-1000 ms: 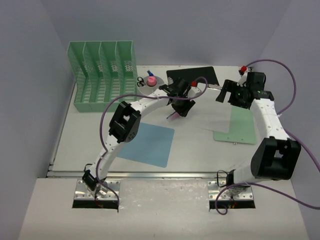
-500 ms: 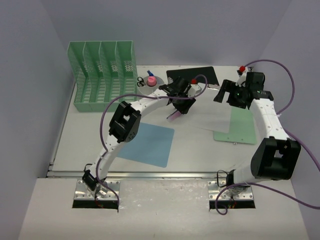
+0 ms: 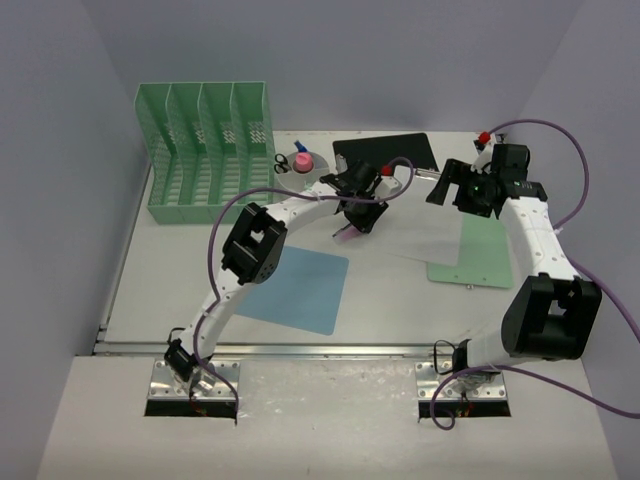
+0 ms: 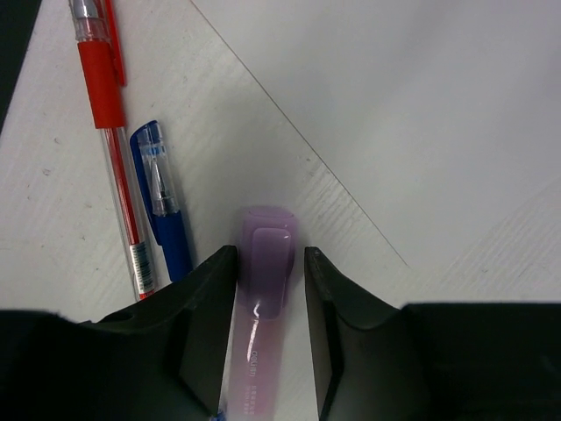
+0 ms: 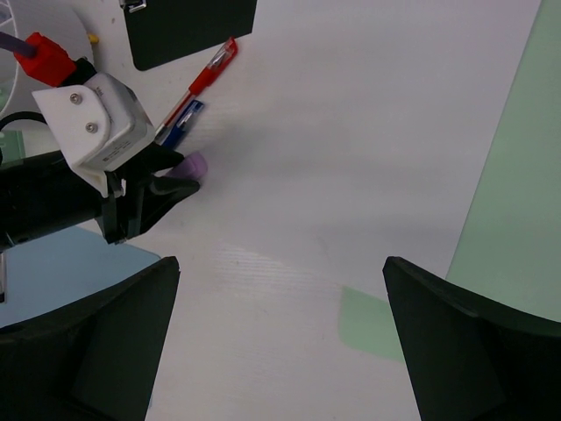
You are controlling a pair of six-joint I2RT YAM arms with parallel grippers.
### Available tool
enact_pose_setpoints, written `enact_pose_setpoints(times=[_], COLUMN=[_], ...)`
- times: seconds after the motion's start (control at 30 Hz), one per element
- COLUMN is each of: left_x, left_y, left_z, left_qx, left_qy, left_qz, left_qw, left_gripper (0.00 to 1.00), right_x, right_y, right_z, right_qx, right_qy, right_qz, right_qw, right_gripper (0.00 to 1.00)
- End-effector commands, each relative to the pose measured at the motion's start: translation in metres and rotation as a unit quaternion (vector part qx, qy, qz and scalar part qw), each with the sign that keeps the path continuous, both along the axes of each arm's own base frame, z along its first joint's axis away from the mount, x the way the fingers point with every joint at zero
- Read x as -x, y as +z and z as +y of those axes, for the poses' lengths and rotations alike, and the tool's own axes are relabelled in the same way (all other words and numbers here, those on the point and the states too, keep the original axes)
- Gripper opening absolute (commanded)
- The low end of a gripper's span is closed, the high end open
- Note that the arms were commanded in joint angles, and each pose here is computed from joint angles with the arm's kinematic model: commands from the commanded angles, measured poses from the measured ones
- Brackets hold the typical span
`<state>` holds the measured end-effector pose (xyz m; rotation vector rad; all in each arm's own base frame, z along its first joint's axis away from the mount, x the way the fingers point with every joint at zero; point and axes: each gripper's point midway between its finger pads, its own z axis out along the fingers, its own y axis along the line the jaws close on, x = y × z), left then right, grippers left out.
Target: Organize the desk
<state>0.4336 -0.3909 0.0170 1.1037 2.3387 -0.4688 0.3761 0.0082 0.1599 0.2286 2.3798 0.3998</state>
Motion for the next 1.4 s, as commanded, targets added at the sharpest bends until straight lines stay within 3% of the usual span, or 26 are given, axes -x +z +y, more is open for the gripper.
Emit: enact_pose_setpoints(times=[0.0, 0.17, 0.43, 0.57, 0.7, 0.73, 0.8, 0.9, 1.13, 1.2, 1.23, 1.3, 1.37], left_x=[0.009, 0.023, 0.057, 0.07, 0.072, 0.072, 0.066, 0.054, 0.035, 0.02, 0.016, 0.01, 0.0], left_y=[0.006, -0.004, -0.025, -0.032, -0.033, -0.031, -0.021, 0.012, 0.147, 0.217, 0.213, 0.276, 0.291], left_z=[-0.01, -0.007, 0.007, 0.012, 0.013, 0.013, 0.007, -0.005, -0.005, 0.009, 0.027, 0.045, 0.068], left_qx=[0.006, -0.028, -0.112, -0.133, -0.135, -0.135, -0.115, -0.067, 0.101, 0.186, 0.195, 0.274, 0.312], left_qy=[-0.019, -0.032, -0.067, -0.077, -0.078, -0.076, -0.074, -0.067, 0.018, 0.056, 0.078, 0.107, 0.124], left_qz=[-0.003, 0.002, 0.041, 0.066, 0.07, 0.065, 0.049, 0.002, -0.086, -0.15, -0.152, -0.21, -0.248], left_qw=[1.0, 0.999, 0.991, 0.986, 0.985, 0.986, 0.989, 0.996, 0.991, 0.969, 0.966, 0.932, 0.909], left_gripper=[0.34, 0.29, 0.35, 0.34, 0.18, 0.07, 0.0, 0.0, 0.0, 0.0, 0.0, 0.0, 0.0], right_x=[-0.008, -0.008, -0.007, -0.007, -0.007, -0.007, -0.007, -0.006, -0.006, -0.005, -0.006, -0.006, -0.007], right_y=[0.017, 0.016, 0.015, 0.015, 0.017, 0.018, 0.019, 0.021, 0.027, 0.026, 0.026, 0.024, 0.024], right_z=[0.0, 0.003, 0.005, 0.005, 0.004, 0.004, 0.003, 0.002, 0.0, 0.002, 0.002, 0.003, 0.003], right_qx=[-0.005, -0.012, -0.017, -0.017, -0.016, -0.016, -0.014, -0.01, -0.008, -0.011, -0.013, -0.015, -0.016], right_qy=[-0.001, 0.003, 0.007, 0.008, 0.005, 0.005, 0.003, 0.0, -0.005, -0.003, -0.002, -0.001, 0.0], right_qz=[-0.026, -0.023, -0.021, -0.021, -0.023, -0.025, -0.026, -0.029, -0.037, -0.036, -0.036, -0.032, -0.032], right_qw=[1.0, 1.0, 1.0, 1.0, 1.0, 1.0, 1.0, 1.0, 0.999, 0.999, 0.999, 0.999, 0.999], right_gripper=[0.99, 0.99, 0.99, 0.99, 0.99, 0.99, 0.99, 0.99, 0.99, 0.99, 0.99, 0.99, 0.99])
